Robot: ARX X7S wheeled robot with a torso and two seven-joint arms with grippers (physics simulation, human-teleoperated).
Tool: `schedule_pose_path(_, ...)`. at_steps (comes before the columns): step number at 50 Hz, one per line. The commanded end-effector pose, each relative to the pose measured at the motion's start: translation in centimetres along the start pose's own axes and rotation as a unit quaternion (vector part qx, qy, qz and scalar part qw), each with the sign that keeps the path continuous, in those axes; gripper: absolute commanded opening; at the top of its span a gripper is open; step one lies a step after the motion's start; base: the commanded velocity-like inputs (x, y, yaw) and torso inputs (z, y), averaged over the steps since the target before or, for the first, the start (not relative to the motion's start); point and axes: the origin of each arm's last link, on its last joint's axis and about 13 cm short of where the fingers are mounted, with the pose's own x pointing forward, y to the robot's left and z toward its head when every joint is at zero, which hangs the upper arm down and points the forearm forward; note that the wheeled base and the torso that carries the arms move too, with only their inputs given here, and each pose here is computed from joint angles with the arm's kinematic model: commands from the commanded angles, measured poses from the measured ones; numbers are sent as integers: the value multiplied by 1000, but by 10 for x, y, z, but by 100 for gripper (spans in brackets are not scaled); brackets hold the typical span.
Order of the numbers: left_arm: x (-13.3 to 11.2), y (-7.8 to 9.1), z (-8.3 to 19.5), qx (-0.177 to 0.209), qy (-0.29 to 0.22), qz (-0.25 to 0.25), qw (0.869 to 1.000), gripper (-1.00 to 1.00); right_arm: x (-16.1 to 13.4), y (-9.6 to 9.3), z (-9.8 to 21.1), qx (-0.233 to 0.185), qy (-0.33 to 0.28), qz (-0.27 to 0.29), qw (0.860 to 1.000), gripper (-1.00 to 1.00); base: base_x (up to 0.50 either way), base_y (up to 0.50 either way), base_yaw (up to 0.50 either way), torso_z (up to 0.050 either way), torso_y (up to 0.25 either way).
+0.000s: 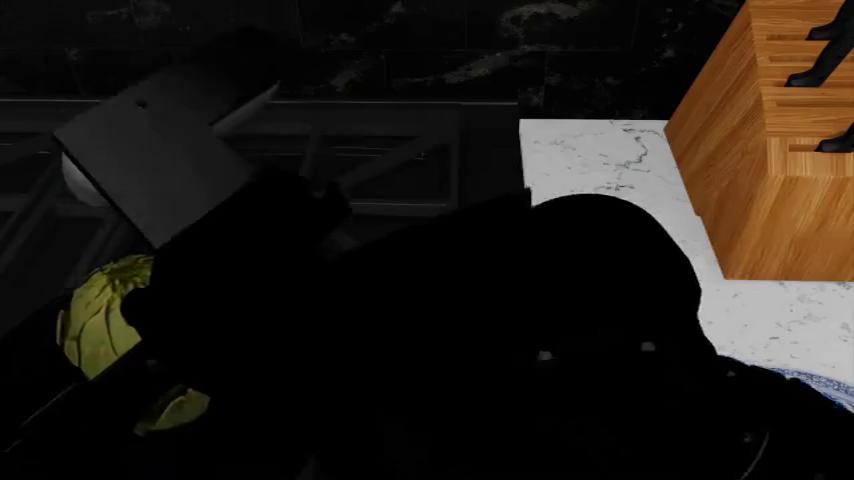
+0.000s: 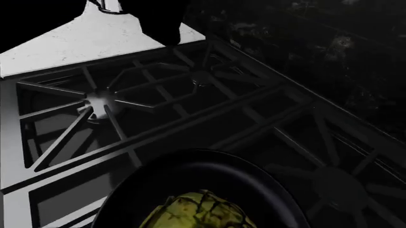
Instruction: Pick the artichoke from the pan and place it on the plate.
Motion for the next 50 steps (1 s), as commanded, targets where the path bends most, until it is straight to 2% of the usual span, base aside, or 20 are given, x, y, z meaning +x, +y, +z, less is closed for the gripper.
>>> schedule_pose_path(1, 6, 2, -2, 2, 1, -6, 1000, 100, -26, -7, 31, -7, -78, -47, 996, -100, 0, 0, 0, 0, 0)
schedule_pose_path(13, 11, -4, -3, 5, 0, -16, 1000, 100, -65, -31, 29, 18, -110, -155, 982, -100, 0, 0, 0, 0, 0)
schedule_pose_path(26, 17, -6, -10, 2, 3, -20, 1000, 100, -96, -50, 9, 50, -103, -269, 956, -100, 0, 0, 0, 0, 0)
schedule_pose_path(33, 19, -7, -11, 1, 3, -21, 1000, 100, -108, -54, -4, 70, -102, -302, 945, -100, 0, 0, 0, 0, 0)
schedule_pose_path(34, 23, -7, 0, 1, 3, -22, 1000, 100, -110, -54, -7, 75, -100, -307, 943, -100, 0, 0, 0, 0, 0)
schedule_pose_path(35, 20, -8, -9, 1, 4, -22, 1000, 100, -111, -55, -9, 77, -99, -313, 941, -100, 0, 0, 0, 0, 0)
schedule_pose_path(36, 23, -7, 0, 1, 4, -22, 1000, 100, -112, -56, -11, 81, -97, -316, 940, -100, 0, 0, 0, 0, 0)
schedule_pose_path(38, 20, -8, -11, 2, 3, -23, 1000, 100, -115, -57, -17, 85, -92, -328, 937, -100, 0, 0, 0, 0, 0)
schedule_pose_path(40, 23, -6, -1, 2, 5, -22, 1000, 100, -118, -60, -22, 98, -93, -339, 931, -100, 0, 0, 0, 0, 0)
schedule_pose_path(42, 21, -6, -12, 2, 7, -19, 1000, 100, -119, -61, -26, 104, -91, -346, 928, -100, 0, 0, 0, 0, 0)
schedule_pose_path(45, 23, -6, -4, 1, 5, -20, 1000, 100, -123, -62, -32, 113, -86, -358, 923, -100, 0, 0, 0, 0, 0)
schedule_pose_path(46, 21, -6, -12, 1, 6, -20, 1000, 100, -123, -62, -36, 119, -83, -360, 922, -100, 0, 0, 0, 0, 0)
schedule_pose_path(50, 23, -7, -14, 0, 7, -21, 1000, 100, -128, -62, -48, 137, -81, -373, 914, -100, 0, 0, 0, 0, 0)
